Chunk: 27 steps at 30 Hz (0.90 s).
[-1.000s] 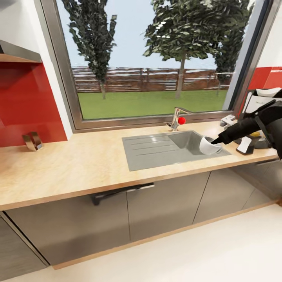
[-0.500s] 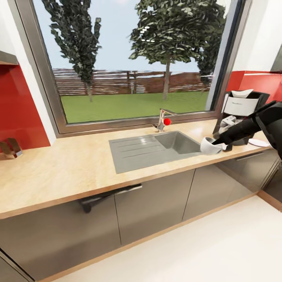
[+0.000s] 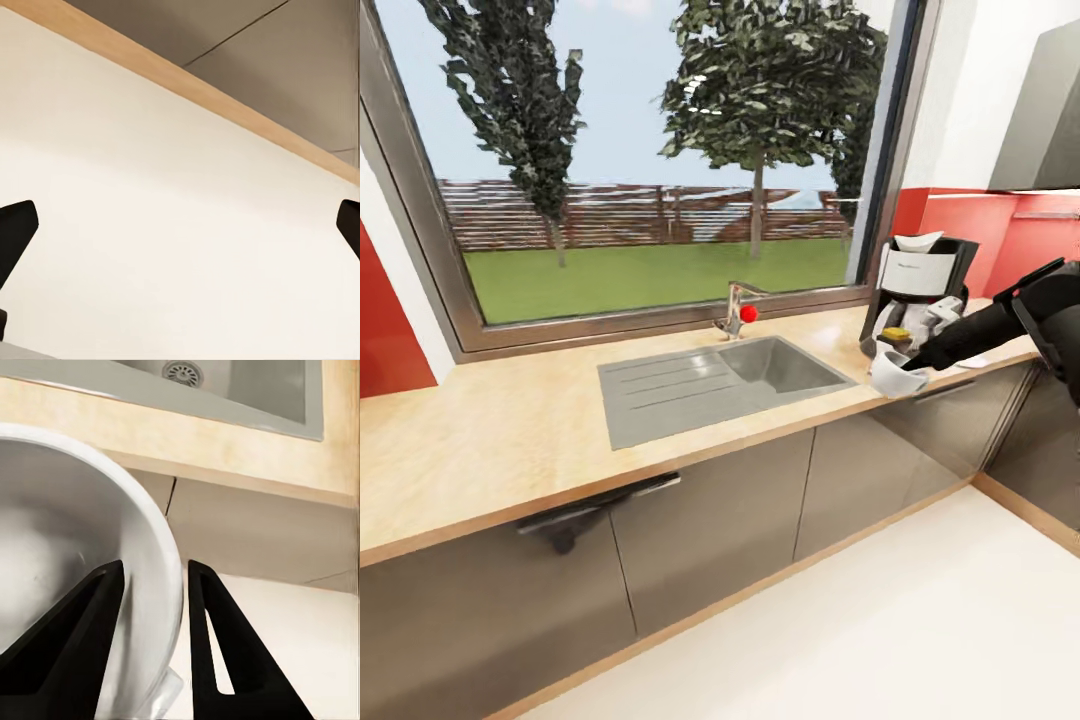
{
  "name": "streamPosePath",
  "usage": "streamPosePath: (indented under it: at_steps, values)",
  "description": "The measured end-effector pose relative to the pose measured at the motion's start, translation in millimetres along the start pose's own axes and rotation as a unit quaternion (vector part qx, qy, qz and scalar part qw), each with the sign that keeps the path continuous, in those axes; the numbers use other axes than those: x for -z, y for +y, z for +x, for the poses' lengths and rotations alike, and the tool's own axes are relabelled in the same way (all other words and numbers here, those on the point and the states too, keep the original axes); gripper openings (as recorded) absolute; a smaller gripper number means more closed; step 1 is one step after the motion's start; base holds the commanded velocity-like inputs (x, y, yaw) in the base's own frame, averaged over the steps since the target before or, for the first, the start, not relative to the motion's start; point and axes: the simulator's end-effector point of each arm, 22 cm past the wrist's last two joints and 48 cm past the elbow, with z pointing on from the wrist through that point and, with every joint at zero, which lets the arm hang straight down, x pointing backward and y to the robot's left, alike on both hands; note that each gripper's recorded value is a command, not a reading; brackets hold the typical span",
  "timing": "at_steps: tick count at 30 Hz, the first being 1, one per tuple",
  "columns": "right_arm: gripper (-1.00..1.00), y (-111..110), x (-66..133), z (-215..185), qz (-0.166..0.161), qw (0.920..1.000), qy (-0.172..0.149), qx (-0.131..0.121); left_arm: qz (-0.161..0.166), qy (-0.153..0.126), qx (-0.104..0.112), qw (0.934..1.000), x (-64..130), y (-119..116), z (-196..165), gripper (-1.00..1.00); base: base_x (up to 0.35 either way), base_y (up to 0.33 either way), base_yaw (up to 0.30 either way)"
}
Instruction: Set up a coffee station on the kitchen countertop: keep the coffee maker on the countertop, move the bottle of coffee from the kitchen shelf to the counter next to the coffee maker, place a paper coffee filter on top of the coffee maker, put the saucer next to the coffee maker with the coffee cup on the saucer, and place the electric kettle next to the coffee maker.
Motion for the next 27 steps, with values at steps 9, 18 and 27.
streamPosePath:
  at_steps: [9,18,27]
  values:
    - [-1.00,0.9,-2.9,3.8,-0.002,1.0000,0.003,-0.001,0.000,0.000,0.000,1.0000,-0.1,-0.2,0.0,1.00,0.001,-0.301,-0.206]
    - [-1.00,1.1,-3.1,4.8,-0.003,1.0000,0.003,-0.002,0.000,0.000,0.000,1.0000,0.0,-0.3,0.0,1.00,0.146,-0.305,-0.225]
    - [-1.00,1.2,-3.4,5.0,-0.003,1.0000,0.003,-0.002,0.000,0.000,0.000,1.0000,0.0,-0.2,-0.2,1.00,0.189,-0.300,-0.024]
